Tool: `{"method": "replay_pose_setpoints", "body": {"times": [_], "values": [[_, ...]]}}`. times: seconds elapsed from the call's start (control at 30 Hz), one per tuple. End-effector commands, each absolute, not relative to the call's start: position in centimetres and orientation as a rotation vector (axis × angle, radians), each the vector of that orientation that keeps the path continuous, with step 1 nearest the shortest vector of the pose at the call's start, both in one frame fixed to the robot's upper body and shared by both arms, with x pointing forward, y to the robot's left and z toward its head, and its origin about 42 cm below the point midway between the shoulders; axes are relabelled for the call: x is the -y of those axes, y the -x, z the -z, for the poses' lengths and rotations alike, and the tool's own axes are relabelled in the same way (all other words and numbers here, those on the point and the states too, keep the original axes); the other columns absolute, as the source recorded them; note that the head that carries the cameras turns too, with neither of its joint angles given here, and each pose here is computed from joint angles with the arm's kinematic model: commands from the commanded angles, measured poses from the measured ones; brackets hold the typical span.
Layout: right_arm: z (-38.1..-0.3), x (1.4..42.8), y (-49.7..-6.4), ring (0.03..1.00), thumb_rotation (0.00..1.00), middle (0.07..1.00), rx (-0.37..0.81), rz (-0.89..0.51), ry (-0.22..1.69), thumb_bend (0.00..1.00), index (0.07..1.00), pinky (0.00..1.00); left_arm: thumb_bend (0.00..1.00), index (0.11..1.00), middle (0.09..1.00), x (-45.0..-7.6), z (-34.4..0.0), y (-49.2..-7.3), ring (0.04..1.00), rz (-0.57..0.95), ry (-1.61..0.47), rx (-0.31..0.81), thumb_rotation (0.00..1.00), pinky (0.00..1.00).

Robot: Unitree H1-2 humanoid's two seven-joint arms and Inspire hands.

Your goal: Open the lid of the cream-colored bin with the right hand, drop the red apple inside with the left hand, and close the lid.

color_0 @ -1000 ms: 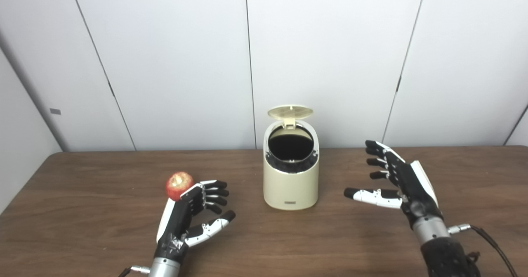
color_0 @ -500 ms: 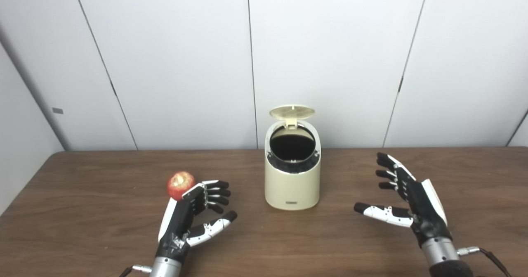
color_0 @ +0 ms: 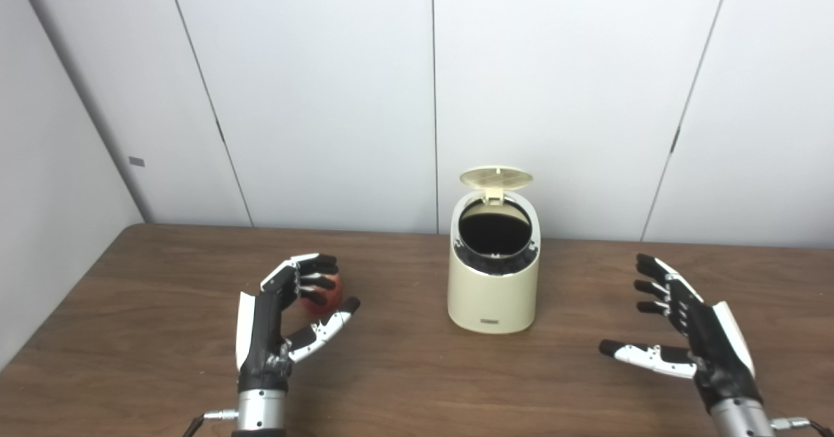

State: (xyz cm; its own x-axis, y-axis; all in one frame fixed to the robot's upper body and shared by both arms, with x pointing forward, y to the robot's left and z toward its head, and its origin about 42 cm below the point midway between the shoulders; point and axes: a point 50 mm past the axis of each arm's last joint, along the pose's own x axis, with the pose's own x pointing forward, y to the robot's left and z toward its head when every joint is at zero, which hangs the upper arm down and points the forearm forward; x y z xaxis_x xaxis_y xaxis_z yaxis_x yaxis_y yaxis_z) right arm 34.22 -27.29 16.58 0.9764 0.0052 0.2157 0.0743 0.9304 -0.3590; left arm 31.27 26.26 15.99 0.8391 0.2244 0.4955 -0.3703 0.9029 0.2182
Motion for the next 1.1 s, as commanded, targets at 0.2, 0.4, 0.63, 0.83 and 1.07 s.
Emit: {"method": "replay_pose_setpoints", "body": {"times": [0.2,0.4,0.63,0.83,1.07], "values": [[-18.2,27.4,-34.4,0.824,0.1,0.883,0.276,0.022,0.373,0.78,0.867,0.7,0.7,0.873,0.856,-28.5,-19.0,-32.8,0.777,-0.486,-0.387,0.598,0.15,0.61],[-19.1,27.1,-34.1,0.823,0.09,0.882,0.275,0.015,0.389,0.77,0.865,0.69,0.74,0.905,0.891,-29.8,-19.1,-34.3,0.841,-0.505,-0.485,0.553,0.16,0.71],[-19.6,27.0,-34.0,0.816,0.08,0.888,0.268,0.001,0.376,0.75,0.872,0.68,0.91,0.953,0.958,-30.4,-18.9,-36.1,0.968,-0.389,-0.585,0.345,0.28,0.91],[-19.8,26.9,-33.9,0.804,0.1,0.882,0.273,0.007,0.387,0.76,0.866,0.67,0.95,0.947,0.909,-30.8,-18.2,-37.3,0.944,-0.301,-0.638,0.244,0.31,0.88],[-20.0,27.0,-33.8,0.812,0.09,0.884,0.281,0.001,0.381,0.75,0.869,0.69,0.99,0.924,0.867,-31.3,-16.9,-38.1,0.922,-0.253,-0.693,0.163,0.35,0.83]]}}
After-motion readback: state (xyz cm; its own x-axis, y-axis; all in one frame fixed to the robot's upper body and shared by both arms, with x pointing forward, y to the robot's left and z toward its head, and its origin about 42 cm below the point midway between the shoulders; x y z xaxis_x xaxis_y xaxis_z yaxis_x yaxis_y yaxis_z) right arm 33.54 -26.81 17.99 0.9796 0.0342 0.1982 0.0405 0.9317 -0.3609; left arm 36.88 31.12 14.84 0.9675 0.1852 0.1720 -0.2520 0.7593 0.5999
